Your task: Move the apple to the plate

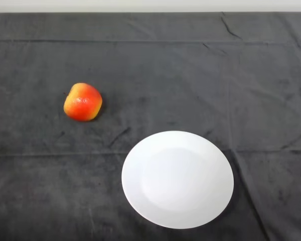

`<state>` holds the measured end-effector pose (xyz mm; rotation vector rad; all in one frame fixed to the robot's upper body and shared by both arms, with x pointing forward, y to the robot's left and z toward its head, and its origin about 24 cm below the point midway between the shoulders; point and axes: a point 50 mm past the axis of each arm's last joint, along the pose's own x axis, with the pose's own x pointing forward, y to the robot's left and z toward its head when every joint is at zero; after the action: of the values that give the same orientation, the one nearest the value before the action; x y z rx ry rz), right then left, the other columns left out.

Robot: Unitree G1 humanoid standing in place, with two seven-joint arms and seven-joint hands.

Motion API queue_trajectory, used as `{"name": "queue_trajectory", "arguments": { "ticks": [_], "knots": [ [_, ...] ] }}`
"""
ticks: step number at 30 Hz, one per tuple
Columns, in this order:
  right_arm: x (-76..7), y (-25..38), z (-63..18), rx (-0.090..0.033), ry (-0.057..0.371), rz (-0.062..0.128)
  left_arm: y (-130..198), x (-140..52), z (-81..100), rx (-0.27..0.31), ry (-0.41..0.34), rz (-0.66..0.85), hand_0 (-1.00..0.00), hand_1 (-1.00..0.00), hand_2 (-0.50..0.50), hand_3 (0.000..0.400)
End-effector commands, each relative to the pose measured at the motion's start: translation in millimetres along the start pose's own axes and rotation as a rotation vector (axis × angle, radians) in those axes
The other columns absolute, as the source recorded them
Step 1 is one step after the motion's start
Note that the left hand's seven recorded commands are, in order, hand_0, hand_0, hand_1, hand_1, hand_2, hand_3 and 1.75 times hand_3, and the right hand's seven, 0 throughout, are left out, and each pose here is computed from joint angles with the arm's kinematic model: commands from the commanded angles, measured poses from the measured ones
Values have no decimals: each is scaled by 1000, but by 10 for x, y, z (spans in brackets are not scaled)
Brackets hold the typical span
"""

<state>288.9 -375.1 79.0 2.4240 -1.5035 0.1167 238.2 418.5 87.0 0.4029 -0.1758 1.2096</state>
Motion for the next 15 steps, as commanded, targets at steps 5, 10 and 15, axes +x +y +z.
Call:
{"name": "queue_trajectory", "arguments": {
  "ticks": [5, 10, 15],
  "knots": [
    [76, 110, -26, 3, 15, 36, -135, 31, 135, -45, -16, -12, 0, 0, 0, 0],
    [76, 110, -26, 3, 15, 36, -146, 26, 139, -45, -20, -25, 0, 0, 0, 0],
    [76, 110, -26, 3, 15, 36, -191, 11, 156, -44, -26, -44, 0, 0, 0, 0]
  ]
}}
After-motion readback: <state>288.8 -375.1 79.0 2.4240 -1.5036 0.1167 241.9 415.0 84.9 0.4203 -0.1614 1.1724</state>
